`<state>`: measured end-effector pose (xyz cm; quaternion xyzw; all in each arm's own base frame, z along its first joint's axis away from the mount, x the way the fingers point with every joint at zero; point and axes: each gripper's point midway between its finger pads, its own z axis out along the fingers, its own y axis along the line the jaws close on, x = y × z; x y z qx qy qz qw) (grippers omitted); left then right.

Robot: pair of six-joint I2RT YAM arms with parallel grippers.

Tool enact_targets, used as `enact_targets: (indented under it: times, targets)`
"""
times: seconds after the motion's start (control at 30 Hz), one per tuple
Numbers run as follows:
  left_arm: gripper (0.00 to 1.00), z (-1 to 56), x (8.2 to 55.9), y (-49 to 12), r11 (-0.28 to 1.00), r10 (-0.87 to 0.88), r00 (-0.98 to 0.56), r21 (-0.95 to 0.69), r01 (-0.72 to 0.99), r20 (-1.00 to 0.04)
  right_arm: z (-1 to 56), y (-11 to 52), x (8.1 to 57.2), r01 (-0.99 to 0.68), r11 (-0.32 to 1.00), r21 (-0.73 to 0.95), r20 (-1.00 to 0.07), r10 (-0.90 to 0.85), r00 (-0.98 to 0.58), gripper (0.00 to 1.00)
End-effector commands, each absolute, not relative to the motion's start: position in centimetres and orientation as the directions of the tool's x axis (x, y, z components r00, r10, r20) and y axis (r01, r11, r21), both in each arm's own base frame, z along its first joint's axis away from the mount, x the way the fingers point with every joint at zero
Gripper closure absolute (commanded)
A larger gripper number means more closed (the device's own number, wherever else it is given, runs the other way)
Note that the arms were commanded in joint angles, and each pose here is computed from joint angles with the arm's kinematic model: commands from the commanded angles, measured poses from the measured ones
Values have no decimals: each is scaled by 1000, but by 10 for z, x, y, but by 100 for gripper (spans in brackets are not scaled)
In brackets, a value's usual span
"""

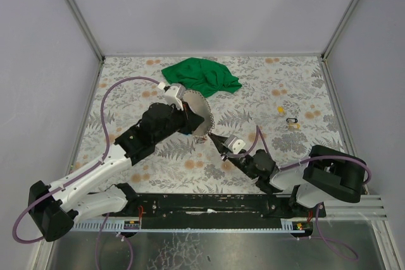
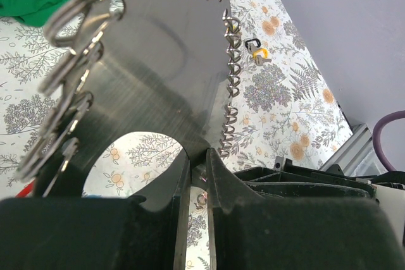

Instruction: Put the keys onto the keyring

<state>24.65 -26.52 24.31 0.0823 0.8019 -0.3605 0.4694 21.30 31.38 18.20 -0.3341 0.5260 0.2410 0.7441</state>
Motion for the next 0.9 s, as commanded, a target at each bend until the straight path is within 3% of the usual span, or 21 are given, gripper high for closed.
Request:
enact_targets:
  times: [0.0, 0.37, 0.63, 0.73, 0.87]
  targets:
    - [100, 262, 253, -264, 713, -286, -495, -527, 462, -821, 221, 304, 207, -690, 695, -200, -909, 132, 395, 90]
    - [98, 246, 255, -261, 705, -344, -537, -589, 394, -770, 231, 301, 198, -713, 672, -198, -901, 162, 403, 92]
    - [72, 222, 253, -255, 681, -403, -585, -658, 322, -704, 235, 302, 195, -725, 660, -198, -898, 174, 403, 93]
    - [57, 212, 251, -254, 667, -421, -602, -681, 302, -679, 235, 302, 195, -726, 659, -196, -900, 174, 400, 94]
    - [51, 197, 249, -252, 656, -431, -625, -701, 278, -651, 235, 302, 195, -726, 660, -196, -902, 170, 398, 94]
